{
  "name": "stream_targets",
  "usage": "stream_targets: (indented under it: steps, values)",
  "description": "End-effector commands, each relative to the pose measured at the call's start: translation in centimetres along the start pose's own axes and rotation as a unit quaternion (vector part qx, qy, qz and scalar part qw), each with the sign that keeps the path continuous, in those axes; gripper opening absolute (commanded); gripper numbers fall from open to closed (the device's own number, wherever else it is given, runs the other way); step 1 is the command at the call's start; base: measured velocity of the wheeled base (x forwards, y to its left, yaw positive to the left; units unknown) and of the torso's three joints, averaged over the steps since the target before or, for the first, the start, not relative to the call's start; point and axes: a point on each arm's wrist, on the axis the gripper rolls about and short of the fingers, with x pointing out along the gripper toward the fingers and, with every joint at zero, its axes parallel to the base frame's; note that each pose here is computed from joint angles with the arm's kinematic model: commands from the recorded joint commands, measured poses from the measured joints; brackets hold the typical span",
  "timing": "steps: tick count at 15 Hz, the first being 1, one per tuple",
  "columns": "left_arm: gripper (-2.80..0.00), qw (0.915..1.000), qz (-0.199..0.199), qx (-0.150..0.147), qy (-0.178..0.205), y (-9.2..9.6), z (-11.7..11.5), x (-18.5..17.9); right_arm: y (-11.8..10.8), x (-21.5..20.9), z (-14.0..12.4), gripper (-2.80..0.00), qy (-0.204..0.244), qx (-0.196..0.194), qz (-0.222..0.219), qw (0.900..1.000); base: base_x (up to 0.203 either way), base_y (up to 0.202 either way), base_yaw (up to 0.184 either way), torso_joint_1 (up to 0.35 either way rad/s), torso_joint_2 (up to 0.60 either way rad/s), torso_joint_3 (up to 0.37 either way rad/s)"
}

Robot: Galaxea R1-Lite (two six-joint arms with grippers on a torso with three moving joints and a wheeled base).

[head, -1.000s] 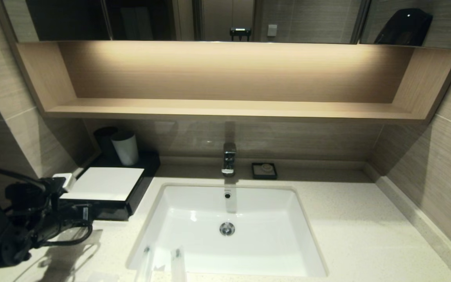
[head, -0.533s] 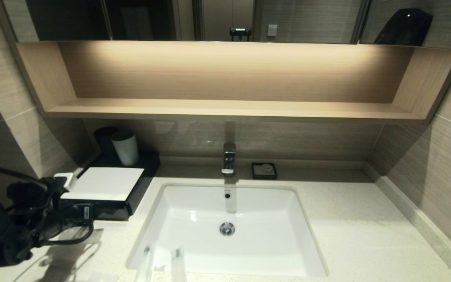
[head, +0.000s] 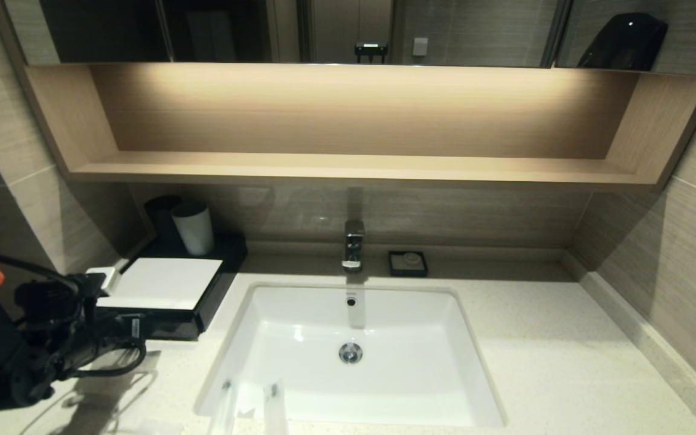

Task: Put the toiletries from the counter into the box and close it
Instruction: Open the drawer

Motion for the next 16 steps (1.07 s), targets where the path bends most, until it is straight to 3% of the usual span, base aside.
stream_targets:
  steps: [1,16]
  values:
    - [-2.8,1.0,0.001,0.0,-0.006,0.02,-0.06,0.23,0.0,-0.01,-0.01,-2.8,-0.001,0.0,0.0,1.0,0.0,0.0,0.0,0.0,0.0,0.0]
    - [-2.8,1.0,-0.004,0.002,0.003,-0.41,-0.52,0.69,0.0,-0.01,-0.01,-2.8,-0.001,0.0,0.0,1.0,0.0,0.0,0.0,0.0,0.0,0.0]
